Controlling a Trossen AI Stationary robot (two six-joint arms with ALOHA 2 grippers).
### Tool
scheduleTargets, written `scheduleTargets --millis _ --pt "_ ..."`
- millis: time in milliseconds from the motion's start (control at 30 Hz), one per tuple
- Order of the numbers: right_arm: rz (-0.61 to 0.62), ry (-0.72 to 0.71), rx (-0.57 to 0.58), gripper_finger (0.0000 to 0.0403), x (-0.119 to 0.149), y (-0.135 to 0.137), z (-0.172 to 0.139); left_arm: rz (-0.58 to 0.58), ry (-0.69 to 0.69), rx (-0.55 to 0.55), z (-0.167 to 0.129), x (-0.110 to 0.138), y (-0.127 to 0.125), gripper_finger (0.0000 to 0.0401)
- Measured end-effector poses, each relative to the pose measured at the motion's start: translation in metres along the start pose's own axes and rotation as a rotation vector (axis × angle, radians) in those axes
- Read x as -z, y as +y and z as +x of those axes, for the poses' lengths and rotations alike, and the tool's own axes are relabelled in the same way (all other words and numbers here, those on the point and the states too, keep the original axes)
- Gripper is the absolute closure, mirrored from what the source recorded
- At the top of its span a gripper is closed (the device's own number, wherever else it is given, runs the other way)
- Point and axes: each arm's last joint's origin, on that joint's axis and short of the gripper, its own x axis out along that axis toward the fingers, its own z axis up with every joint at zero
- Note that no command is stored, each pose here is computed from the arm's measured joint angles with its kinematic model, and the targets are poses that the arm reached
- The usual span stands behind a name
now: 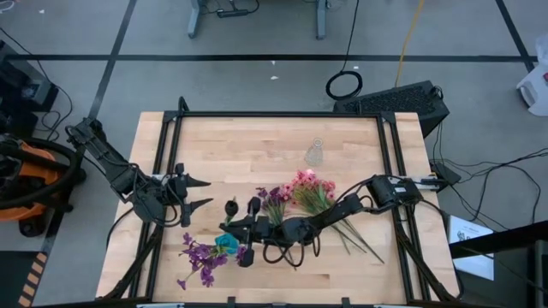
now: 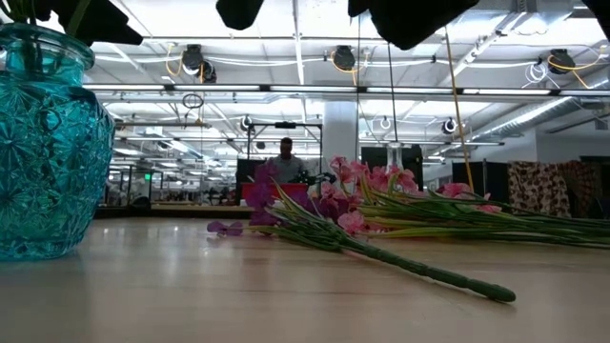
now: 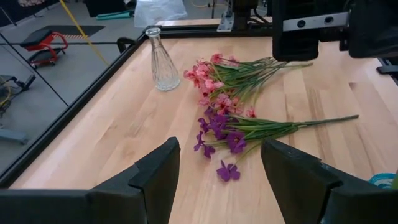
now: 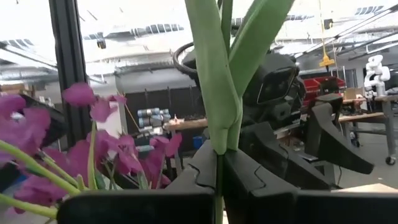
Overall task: Sort flowers into vase by color
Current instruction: Put the black tulip into the the blue vase
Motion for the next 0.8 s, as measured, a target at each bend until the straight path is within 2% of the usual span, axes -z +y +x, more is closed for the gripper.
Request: scheduleTargets --millis 800 --pt "-0.025 0.178 0.025 0.0392 0.019 -0.008 0.003 0.000 0.001 0.000 0.000 0.000 0.000 0.0170"
